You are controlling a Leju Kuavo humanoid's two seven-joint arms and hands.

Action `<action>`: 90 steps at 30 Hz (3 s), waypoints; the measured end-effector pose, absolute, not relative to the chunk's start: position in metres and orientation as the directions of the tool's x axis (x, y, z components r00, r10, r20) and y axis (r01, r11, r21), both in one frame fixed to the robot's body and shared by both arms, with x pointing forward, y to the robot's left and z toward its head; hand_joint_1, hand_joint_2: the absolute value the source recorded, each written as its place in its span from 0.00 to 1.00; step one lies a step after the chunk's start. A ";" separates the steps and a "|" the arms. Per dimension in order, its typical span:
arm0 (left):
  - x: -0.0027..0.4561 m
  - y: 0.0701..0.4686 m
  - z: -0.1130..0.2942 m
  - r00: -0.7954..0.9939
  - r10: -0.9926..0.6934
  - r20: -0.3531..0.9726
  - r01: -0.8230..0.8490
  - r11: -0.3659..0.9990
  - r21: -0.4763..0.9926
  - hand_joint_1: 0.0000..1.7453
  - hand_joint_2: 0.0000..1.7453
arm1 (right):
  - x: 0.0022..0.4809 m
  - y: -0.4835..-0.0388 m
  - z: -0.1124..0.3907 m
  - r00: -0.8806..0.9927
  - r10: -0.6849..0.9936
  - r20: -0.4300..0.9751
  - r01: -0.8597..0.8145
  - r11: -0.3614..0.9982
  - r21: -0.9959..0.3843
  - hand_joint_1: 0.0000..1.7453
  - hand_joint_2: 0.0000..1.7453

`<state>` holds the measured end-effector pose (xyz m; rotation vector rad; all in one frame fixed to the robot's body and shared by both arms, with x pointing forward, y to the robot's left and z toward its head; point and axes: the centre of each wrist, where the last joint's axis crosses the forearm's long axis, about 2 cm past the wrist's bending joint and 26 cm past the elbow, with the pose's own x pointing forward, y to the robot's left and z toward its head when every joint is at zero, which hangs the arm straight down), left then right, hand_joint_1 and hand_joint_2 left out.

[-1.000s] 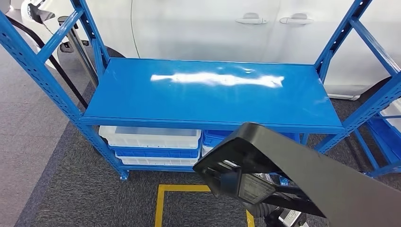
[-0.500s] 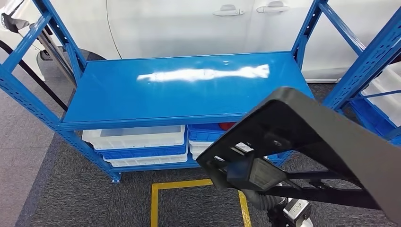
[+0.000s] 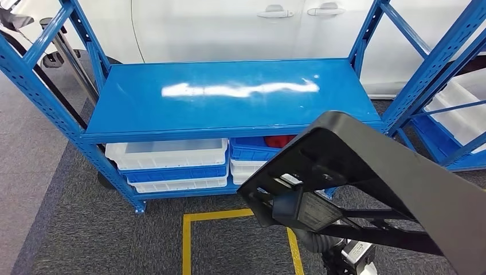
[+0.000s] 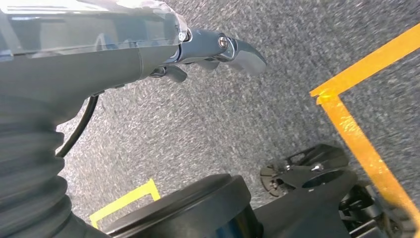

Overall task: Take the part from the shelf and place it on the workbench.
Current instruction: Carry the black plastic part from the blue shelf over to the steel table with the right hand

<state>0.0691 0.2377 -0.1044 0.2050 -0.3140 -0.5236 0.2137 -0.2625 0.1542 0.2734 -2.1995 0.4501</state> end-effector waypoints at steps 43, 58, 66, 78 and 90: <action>0.068 0.242 -0.105 0.801 -0.542 0.255 0.467 0.831 0.300 0.00 1.00 | 0.216 -0.270 0.151 -0.608 -0.068 0.791 -0.329 0.929 -0.173 1.00 1.00; 0.077 0.250 -0.104 0.789 -0.539 0.296 0.442 0.832 0.336 0.00 1.00 | 0.207 -0.271 0.151 -0.605 -0.094 0.790 -0.314 0.941 -0.128 1.00 1.00; 0.071 0.247 -0.105 0.795 -0.561 0.230 0.491 0.819 0.298 0.00 1.00 | 0.172 -0.279 0.145 -0.576 -0.023 0.817 -0.249 0.957 -0.148 1.00 1.00; 0.076 0.239 -0.103 0.801 -0.546 0.245 0.475 0.829 0.293 0.00 1.00 | 0.164 -0.279 0.156 -0.598 -0.013 0.801 -0.226 0.962 -0.154 1.00 1.00; 0.070 0.231 -0.103 0.812 -0.535 0.233 0.470 0.836 0.283 0.00 1.00 | 0.170 -0.285 0.157 -0.612 -0.005 0.791 -0.205 0.967 -0.152 1.00 1.00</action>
